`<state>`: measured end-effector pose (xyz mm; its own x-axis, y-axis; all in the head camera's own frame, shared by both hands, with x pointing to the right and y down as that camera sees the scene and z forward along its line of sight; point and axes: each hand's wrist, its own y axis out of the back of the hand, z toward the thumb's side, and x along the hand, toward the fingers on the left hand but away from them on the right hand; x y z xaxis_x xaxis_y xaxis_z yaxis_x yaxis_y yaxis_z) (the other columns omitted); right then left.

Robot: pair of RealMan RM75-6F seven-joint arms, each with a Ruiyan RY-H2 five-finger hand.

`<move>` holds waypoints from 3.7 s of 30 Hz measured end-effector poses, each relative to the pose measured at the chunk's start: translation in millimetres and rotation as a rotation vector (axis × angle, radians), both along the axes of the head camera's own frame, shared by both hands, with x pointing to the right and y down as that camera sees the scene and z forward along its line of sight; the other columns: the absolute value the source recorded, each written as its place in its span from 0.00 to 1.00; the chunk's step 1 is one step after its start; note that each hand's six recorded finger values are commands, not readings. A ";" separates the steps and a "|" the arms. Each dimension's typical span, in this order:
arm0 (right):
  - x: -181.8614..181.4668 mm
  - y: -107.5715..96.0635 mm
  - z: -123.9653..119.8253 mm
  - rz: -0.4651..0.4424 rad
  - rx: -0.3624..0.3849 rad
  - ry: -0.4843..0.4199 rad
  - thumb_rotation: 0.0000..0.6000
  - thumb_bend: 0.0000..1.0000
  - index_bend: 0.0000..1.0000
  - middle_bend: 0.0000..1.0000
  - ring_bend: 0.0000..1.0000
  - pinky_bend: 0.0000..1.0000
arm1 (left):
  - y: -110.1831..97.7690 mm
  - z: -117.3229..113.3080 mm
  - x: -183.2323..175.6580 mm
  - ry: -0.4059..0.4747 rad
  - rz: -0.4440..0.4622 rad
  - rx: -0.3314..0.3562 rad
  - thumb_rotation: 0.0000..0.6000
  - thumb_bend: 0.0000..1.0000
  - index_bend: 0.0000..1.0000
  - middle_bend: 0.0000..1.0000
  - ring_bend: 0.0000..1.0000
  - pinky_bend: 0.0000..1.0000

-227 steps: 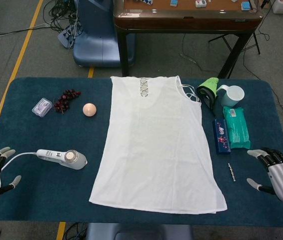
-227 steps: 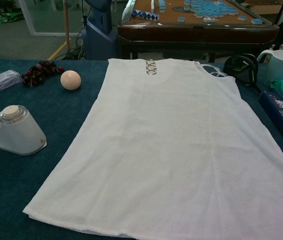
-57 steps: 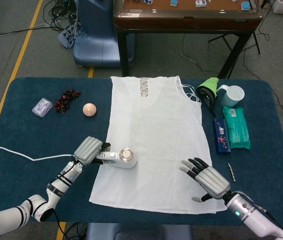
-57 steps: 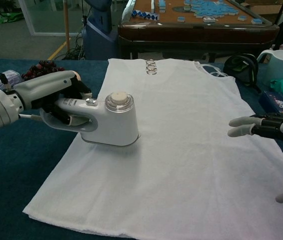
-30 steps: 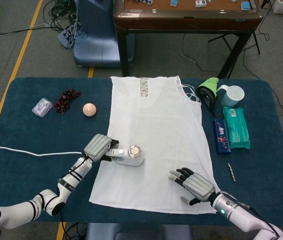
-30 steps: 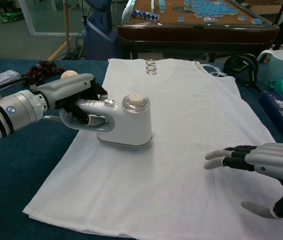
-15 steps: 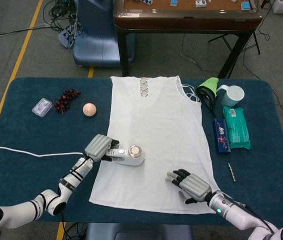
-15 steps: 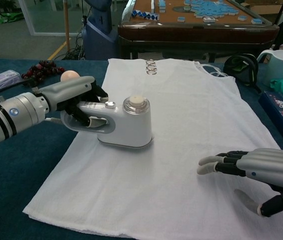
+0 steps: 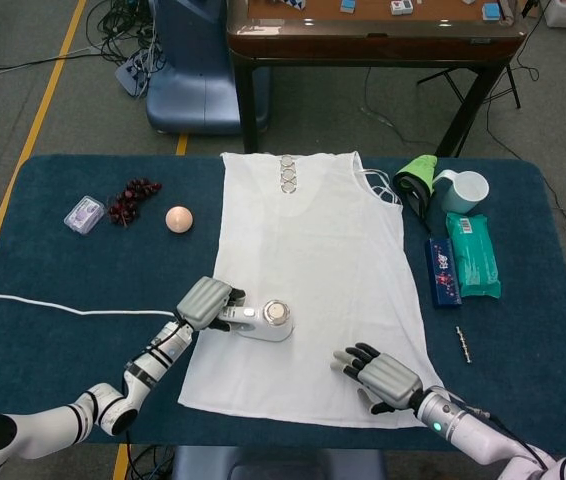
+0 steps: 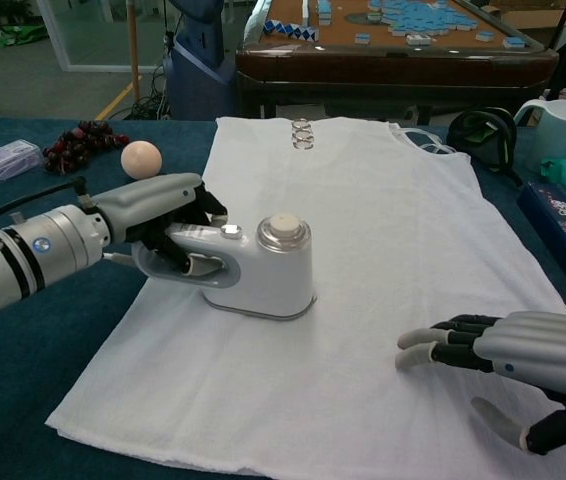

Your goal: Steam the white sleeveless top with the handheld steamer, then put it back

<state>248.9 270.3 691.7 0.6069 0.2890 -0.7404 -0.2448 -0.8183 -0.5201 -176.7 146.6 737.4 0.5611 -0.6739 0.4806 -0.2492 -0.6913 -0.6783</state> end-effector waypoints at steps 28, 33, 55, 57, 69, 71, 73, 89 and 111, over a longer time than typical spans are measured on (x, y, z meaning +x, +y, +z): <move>0.8 10.6 -1.9 -0.024 -0.012 0.003 0.80 0.72 0.00 0.04 0.00 0.00 | 11.4 -3.2 -0.5 0.020 0.015 0.001 1.00 0.24 0.80 0.96 0.80 0.71; 0.9 11.2 -1.6 -0.027 -0.013 0.004 0.81 0.72 0.00 0.04 0.00 0.00 | 13.3 -5.7 -6.6 0.022 0.014 0.001 1.00 0.24 0.80 0.96 0.80 0.71; 2.3 19.9 -8.0 -0.048 -0.025 -0.003 0.80 0.71 0.00 0.04 0.00 0.00 | 5.1 -1.4 10.8 0.014 0.045 0.040 1.00 0.24 0.80 0.96 0.80 0.71; 2.1 20.7 -8.9 -0.049 -0.026 -0.005 0.80 0.71 0.00 0.04 0.00 0.00 | 0.2 0.9 11.3 0.007 0.040 0.045 1.00 0.24 0.80 0.96 0.80 0.71; 0.6 17.2 -11.9 -0.040 -0.005 -0.016 0.80 0.72 0.00 0.04 0.00 0.00 | -25.6 4.0 14.1 0.020 -0.018 0.042 1.00 0.24 0.80 0.96 0.80 0.71; 1.3 14.4 -11.8 -0.032 0.003 -0.015 0.80 0.71 0.00 0.04 0.00 0.00 | -25.1 3.6 13.7 0.022 -0.017 0.041 1.00 0.24 0.80 0.96 0.80 0.71; 2.4 11.9 -10.9 -0.026 0.007 -0.010 0.80 0.71 0.00 0.04 0.00 0.00 | -23.2 3.3 13.4 0.023 -0.013 0.040 1.00 0.24 0.80 0.96 0.80 0.71; 4.5 -0.6 -14.2 0.004 0.045 -0.017 0.80 0.71 0.00 0.04 0.00 0.00 | -0.9 -6.4 19.1 0.048 0.040 0.043 1.00 0.24 0.80 0.96 0.80 0.71; 10.5 6.9 -21.7 -0.001 0.042 -0.024 0.80 0.71 0.00 0.04 0.00 0.00 | -0.3 0.7 14.3 0.019 0.041 0.041 1.00 0.24 0.80 0.96 0.80 0.71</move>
<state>259.4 277.3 670.0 0.6243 0.3188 -0.7132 -0.2327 -0.7956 -0.5594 -162.4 146.3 738.0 0.5974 -0.6690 0.4421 -0.2346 -0.6730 -0.7014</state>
